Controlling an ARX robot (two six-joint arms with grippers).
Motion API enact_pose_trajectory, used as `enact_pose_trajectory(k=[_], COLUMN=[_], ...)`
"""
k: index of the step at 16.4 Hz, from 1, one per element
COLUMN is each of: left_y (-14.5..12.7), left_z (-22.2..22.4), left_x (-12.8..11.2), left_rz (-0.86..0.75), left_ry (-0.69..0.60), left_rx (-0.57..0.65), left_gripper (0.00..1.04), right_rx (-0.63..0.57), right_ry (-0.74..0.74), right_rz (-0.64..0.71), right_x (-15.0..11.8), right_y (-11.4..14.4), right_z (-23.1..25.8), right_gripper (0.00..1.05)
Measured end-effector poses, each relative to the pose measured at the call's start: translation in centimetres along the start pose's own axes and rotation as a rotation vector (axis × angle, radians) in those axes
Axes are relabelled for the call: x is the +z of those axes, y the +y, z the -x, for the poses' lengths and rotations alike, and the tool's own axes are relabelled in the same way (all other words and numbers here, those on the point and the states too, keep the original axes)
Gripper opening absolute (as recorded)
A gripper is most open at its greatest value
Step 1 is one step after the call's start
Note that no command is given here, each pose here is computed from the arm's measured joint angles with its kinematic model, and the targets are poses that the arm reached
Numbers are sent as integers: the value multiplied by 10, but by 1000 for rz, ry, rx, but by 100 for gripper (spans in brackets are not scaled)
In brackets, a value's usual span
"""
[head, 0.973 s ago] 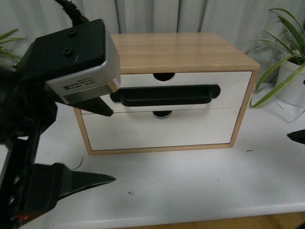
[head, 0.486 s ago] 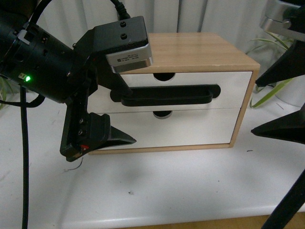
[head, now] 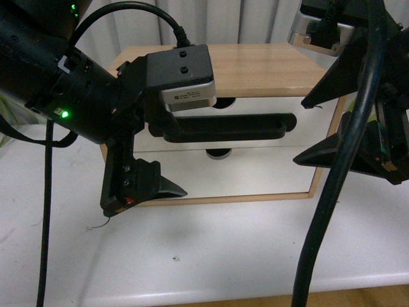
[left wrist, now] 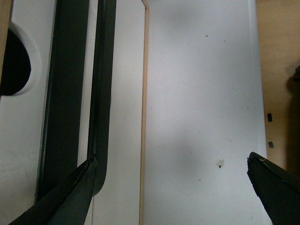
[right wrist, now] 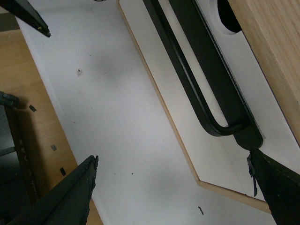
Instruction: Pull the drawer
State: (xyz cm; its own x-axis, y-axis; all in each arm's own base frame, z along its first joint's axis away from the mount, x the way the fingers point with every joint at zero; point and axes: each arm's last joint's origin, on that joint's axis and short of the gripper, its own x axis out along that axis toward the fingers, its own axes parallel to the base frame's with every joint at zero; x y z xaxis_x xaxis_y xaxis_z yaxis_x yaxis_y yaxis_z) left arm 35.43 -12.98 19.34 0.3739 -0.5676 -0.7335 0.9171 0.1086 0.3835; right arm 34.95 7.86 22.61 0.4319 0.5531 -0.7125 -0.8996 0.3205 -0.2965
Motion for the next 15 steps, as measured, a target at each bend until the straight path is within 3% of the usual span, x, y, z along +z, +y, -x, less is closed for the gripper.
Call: enact_pose_trajectory(k=[4,9,15], left_y=[6,12,13], left_z=[-10,-19,-18], left_x=[6,-4,-7], left_rz=[-25,-39,-62], left_ry=[-10,73,73], left_rx=[16,17,0], left_gripper=[98,98,98], right_rx=[17,32,74], right_ry=[-5,-34,-12], right_rz=[-21,-14,-27], right_x=[-3,6,6], right_y=[-5,-10,-18], right_z=[-10,-14,-37], right_gripper=[98,98,98])
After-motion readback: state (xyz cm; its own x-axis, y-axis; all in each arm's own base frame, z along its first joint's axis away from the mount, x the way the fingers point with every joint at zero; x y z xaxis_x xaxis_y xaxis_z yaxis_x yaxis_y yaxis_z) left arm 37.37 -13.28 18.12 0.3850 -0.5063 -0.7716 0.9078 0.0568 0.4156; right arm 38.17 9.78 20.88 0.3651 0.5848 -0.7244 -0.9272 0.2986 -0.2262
